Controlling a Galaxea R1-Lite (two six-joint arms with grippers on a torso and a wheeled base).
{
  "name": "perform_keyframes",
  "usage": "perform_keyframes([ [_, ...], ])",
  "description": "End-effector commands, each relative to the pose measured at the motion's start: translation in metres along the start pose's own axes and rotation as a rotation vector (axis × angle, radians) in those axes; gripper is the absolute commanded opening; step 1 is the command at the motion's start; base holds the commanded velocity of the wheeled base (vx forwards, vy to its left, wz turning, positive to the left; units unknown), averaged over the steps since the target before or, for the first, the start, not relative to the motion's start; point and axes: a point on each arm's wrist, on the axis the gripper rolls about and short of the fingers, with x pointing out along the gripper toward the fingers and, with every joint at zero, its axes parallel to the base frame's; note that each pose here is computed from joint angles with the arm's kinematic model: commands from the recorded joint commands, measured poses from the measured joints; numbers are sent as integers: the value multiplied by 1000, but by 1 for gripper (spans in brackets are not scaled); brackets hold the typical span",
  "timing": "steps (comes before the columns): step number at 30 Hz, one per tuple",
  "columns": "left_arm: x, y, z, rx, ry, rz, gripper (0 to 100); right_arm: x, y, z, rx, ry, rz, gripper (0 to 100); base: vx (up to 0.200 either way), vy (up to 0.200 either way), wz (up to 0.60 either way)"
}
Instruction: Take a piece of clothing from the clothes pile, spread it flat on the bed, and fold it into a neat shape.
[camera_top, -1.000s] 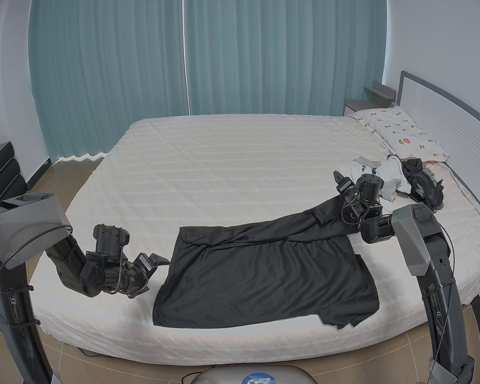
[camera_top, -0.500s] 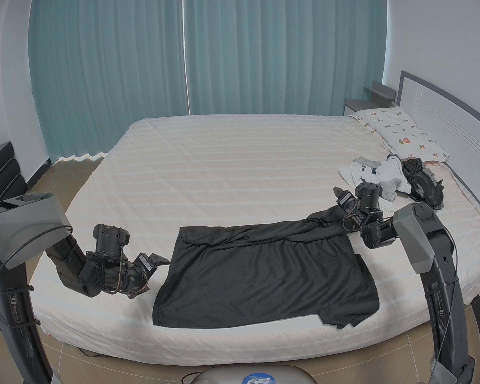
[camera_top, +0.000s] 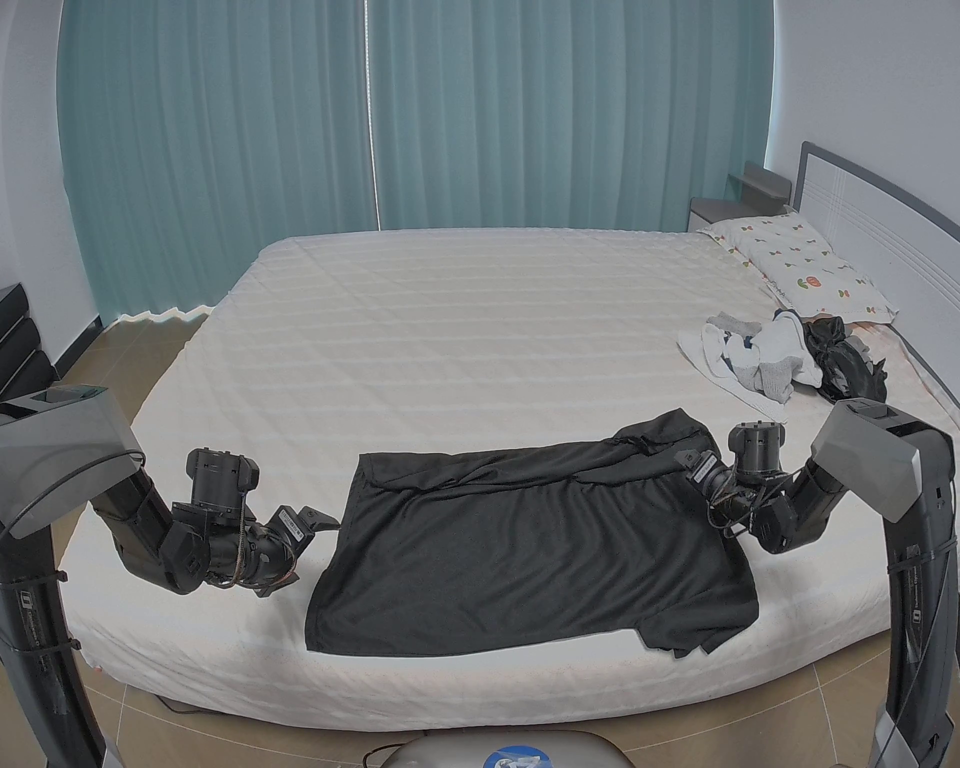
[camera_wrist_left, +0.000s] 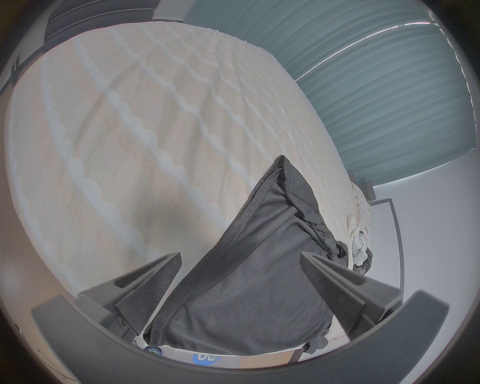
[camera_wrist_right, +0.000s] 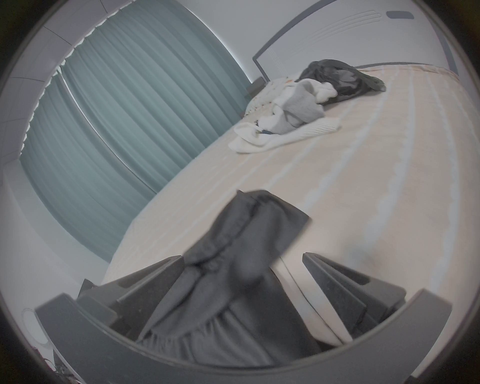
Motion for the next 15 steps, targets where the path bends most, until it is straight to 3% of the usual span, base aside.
perform_keyframes([
  [1, 0, -1, 0, 1, 0, -2, 100, -77, 12, -19, 229, 24, 73, 100, -200, 0, 0],
  [3, 0, -1, 0, 2, 0, 0, 100, -79, 8, -20, 253, 15, 103, 100, -200, 0, 0],
  [5, 0, 0, 0, 0, 2, 0, 100, -79, -4, -33, 255, 70, 111, 100, -200, 0, 0],
  [10, 0, 1, -2, 2, 4, 4, 100, -80, -4, -56, 232, 102, 165, 100, 0, 0, 0],
  [15, -1, 1, -2, -1, 3, 5, 100, -85, -7, -55, 240, 103, 187, 100, 0, 0, 0],
])
